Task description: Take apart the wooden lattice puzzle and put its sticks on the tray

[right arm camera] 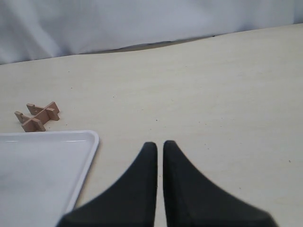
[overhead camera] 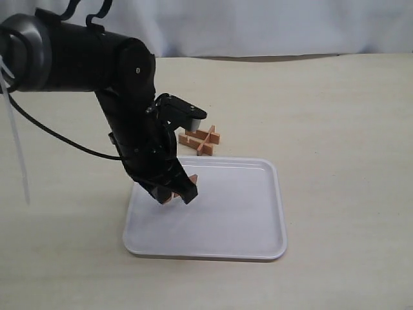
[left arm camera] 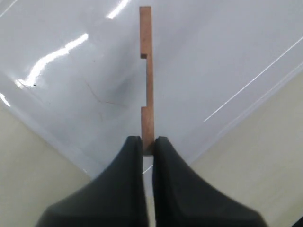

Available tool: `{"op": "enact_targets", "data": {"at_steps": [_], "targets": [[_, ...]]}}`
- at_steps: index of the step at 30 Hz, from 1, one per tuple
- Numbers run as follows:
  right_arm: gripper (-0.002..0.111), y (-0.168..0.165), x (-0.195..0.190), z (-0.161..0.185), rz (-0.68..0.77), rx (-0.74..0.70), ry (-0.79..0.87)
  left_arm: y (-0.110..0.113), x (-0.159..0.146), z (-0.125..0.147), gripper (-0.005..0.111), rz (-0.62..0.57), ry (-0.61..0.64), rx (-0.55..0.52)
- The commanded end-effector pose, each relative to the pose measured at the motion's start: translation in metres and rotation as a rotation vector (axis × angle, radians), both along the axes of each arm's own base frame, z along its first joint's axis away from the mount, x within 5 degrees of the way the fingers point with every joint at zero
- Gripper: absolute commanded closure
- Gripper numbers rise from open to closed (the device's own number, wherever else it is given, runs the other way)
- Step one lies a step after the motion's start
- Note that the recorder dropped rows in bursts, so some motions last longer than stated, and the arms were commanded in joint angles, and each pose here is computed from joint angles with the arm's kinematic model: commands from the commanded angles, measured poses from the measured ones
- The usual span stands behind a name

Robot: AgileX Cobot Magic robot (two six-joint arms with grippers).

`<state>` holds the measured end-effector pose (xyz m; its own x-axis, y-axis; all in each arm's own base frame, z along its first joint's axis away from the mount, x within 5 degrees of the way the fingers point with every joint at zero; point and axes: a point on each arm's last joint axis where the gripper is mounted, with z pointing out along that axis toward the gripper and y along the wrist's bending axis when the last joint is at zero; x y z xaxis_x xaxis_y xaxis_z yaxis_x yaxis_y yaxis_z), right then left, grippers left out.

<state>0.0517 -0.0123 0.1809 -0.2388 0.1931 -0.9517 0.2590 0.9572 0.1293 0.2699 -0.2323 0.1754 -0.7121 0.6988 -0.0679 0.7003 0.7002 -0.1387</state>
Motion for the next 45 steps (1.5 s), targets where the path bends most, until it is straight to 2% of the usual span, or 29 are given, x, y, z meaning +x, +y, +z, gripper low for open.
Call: {"op": "enact_targets", "data": {"at_steps": [1, 4, 8, 11, 15, 19, 23, 31, 38, 45], "targets": [[0.104, 0.0, 0.0, 0.0, -0.002, -0.016, -0.002, 0.001, 0.001, 0.0, 0.103, -0.016, -0.026, 0.004], [0.104, 0.0, 0.0, 0.0, -0.002, -0.016, -0.002, 0.0, 0.002, 0.0, 0.088, -0.018, -0.038, 0.003], [0.104, 0.0, 0.0, 0.0, -0.002, -0.016, -0.002, 0.001, 0.004, 0.0, 0.056, -0.026, -0.053, 0.01], [0.104, 0.0, 0.0, 0.0, -0.002, -0.016, -0.002, 0.001, 0.01, 0.004, 0.044, -0.055, -0.107, 0.03], [0.104, 0.0, 0.0, 0.0, -0.002, -0.016, -0.002, -0.007, 0.023, 0.018, 0.046, -0.019, -0.198, -0.024], [0.104, 0.0, 0.0, 0.0, -0.002, -0.016, -0.002, -0.019, 0.038, 0.032, 0.055, 0.067, -0.328, -0.144], [0.104, 0.0, 0.0, 0.0, -0.002, -0.016, -0.002, -0.026, 0.048, 0.029, 0.057, 0.106, -0.41, -0.218], [0.104, 0.0, 0.0, 0.0, -0.002, -0.016, -0.002, -0.038, 0.062, -0.014, 0.057, 0.095, -0.298, -0.124], [0.104, 0.0, 0.0, 0.0, -0.002, -0.016, -0.002, -0.049, 0.076, -0.032, 0.057, 0.098, -0.3, -0.126], [0.104, 0.0, 0.0, 0.0, -0.002, -0.016, -0.002, -0.048, 0.08, -0.046, 0.057, 0.082, -0.31, -0.102]]}}
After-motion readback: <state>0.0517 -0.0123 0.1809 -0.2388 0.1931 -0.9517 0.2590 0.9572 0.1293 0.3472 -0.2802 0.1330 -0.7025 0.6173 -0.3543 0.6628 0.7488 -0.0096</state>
